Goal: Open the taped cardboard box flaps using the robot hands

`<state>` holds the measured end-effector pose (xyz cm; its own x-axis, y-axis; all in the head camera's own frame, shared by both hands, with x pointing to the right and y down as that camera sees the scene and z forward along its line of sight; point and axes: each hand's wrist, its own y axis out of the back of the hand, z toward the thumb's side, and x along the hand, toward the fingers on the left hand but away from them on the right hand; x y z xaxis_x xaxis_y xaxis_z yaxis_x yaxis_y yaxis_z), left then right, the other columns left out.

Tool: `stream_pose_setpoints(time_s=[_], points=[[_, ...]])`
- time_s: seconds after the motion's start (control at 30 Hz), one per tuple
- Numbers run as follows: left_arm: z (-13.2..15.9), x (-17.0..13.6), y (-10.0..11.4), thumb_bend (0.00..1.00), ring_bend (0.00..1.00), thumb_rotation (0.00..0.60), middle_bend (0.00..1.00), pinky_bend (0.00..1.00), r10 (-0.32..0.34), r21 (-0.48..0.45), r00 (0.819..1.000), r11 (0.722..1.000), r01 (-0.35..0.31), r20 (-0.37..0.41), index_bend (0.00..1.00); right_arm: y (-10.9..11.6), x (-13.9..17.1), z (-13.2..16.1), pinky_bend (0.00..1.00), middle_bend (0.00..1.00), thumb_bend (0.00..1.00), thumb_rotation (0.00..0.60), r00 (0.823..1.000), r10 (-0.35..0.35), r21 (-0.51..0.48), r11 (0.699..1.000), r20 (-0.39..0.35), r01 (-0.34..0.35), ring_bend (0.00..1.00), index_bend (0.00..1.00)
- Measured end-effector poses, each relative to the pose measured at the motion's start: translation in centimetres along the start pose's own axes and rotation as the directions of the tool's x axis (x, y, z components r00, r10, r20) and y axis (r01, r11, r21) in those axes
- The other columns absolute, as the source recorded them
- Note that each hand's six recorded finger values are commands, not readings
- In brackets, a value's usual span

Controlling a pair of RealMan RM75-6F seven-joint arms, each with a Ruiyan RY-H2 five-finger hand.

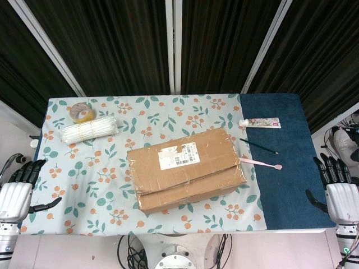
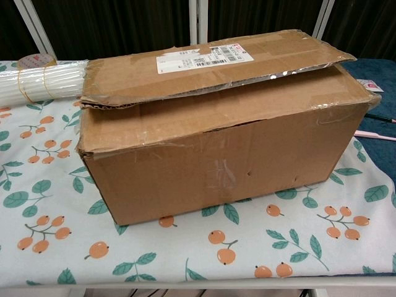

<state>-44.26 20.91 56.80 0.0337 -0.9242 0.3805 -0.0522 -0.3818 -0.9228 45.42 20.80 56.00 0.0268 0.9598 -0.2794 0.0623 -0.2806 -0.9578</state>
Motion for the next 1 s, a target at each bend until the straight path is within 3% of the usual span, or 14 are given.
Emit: stream_pose_setpoints(time_s=[0.33,0.7,0.87,1.0], points=[[0.3,-0.2,0.2,0.06,0.09,0.378,0.11,0.21,0.0,-0.009,1.0,1.0,0.0,0.01,0.07,0.3,-0.2,0.2,0.0,0.0,0.18,0.6,1.0,-0.011,0.002,1.0,-0.006,0.011,0.0,0.0],[4.0,0.3,0.9,0.04,0.09,0.373,0.11,0.21,-0.004,-0.086,0.994,0.996,0.014,0.113,0.07,1.6,-0.2,0.0,0.0,0.0,0.18,0.6,0.999,-0.043,0.006,0.999,0.011,0.043,0.0,0.0],[7.5,1.4,1.1,0.03,0.09,0.331,0.11,0.21,-0.031,-0.198,0.979,0.977,0.072,0.202,0.07,2.1,-0.5,0.2,0.0,0.0,0.18,0.6,0.999,-0.051,0.021,0.999,0.014,0.05,0.0,0.0],[10.3,2.7,1.5,0.03,0.09,0.323,0.11,0.21,-0.026,-0.201,0.96,0.976,0.085,0.278,0.07,2.3,-0.6,0.5,0.0,0.0,0.18,0.6,0.998,-0.054,0.022,0.998,0.01,0.054,0.0,0.0]])
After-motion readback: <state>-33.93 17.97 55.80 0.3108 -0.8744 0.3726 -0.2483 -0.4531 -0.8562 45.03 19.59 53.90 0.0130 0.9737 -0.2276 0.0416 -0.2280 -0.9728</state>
